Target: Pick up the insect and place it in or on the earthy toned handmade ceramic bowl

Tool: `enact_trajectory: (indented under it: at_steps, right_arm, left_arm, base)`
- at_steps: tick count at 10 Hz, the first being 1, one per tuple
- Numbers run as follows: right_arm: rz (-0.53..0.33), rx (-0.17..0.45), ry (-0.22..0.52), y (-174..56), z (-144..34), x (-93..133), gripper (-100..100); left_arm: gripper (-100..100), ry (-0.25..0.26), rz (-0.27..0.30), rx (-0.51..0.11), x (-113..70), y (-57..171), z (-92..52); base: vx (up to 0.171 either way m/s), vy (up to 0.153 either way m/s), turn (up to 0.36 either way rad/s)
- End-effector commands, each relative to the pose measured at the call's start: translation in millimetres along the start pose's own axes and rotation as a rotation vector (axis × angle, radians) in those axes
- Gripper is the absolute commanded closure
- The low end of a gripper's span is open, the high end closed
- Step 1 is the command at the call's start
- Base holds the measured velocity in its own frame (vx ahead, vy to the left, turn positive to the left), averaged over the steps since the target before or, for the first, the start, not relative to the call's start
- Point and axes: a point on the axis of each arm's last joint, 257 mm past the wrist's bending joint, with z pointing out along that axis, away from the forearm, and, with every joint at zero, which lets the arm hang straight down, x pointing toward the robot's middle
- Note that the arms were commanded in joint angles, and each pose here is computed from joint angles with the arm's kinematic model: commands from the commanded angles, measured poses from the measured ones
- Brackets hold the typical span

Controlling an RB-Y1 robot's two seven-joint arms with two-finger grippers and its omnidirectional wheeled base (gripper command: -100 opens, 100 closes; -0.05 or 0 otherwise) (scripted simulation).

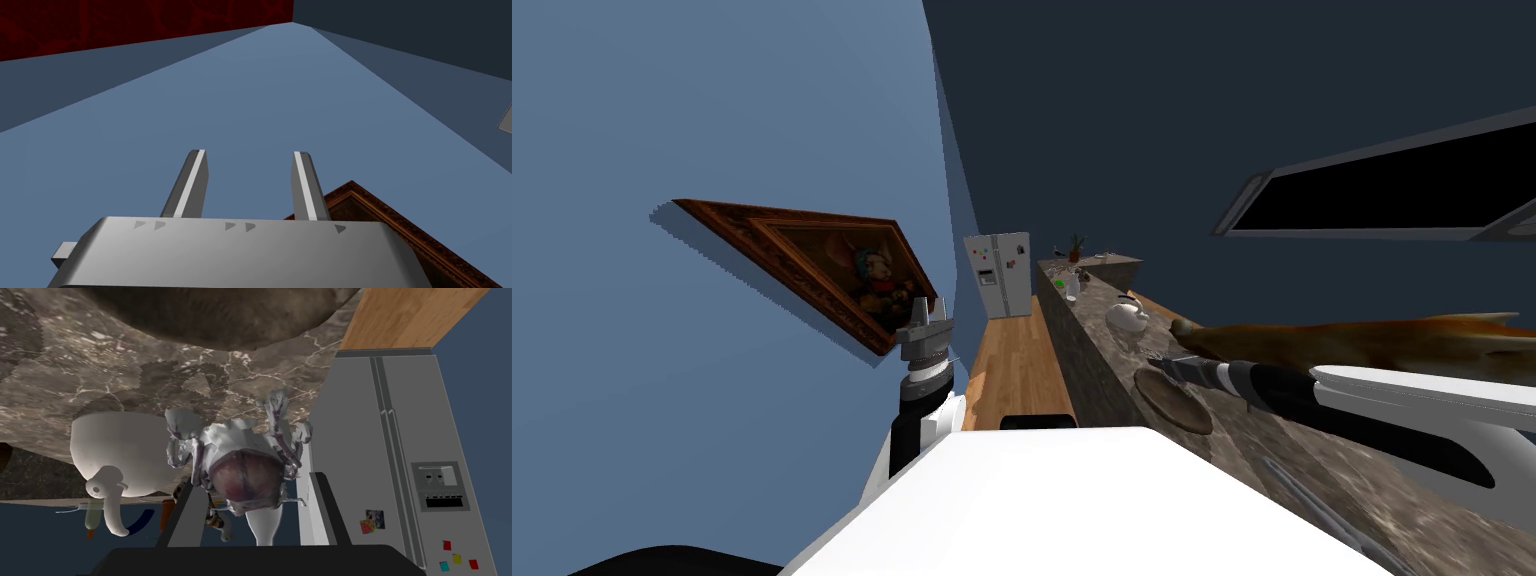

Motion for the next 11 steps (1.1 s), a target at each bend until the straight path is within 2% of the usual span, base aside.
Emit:
enact_trajectory:
  at_steps: [1, 6, 7, 8, 11]
  right_arm:
    - [0.018, -0.008, 0.021, 9, 0.8, 7, 100]
    - [0.081, -0.029, 0.1, 37, 1.8, 35, 100]
    - [0.074, -0.028, 0.091, 34, 2.4, 33, 100]
    - [0.076, -0.027, 0.094, 34, 2.2, 35, -100]
    - [0.076, -0.026, 0.094, 34, 2.2, 35, -100]
  left_arm:
    - [0, 0.0, 0.0, 0.0, 0.0, 0, 0.0]
    - [0, 0.0, 0.0, 0.0, 0.0, 0, 0.0]
    - [0, 0.0, 0.0, 0.0, 0.0, 0, 0.0]
    - [0, 0.0, 0.0, 0.0, 0.0, 0, 0.0]
    - [0, 0.0, 0.0, 0.0, 0.0, 0, 0.0]
  base:
    - [-0.015, -0.046, -0.112]
    - [-0.014, -0.054, -0.098]
    - [-0.006, -0.023, -0.018]
    - [-0.002, -0.005, 0.001]
    - [0.0, 0.0, 0.0]
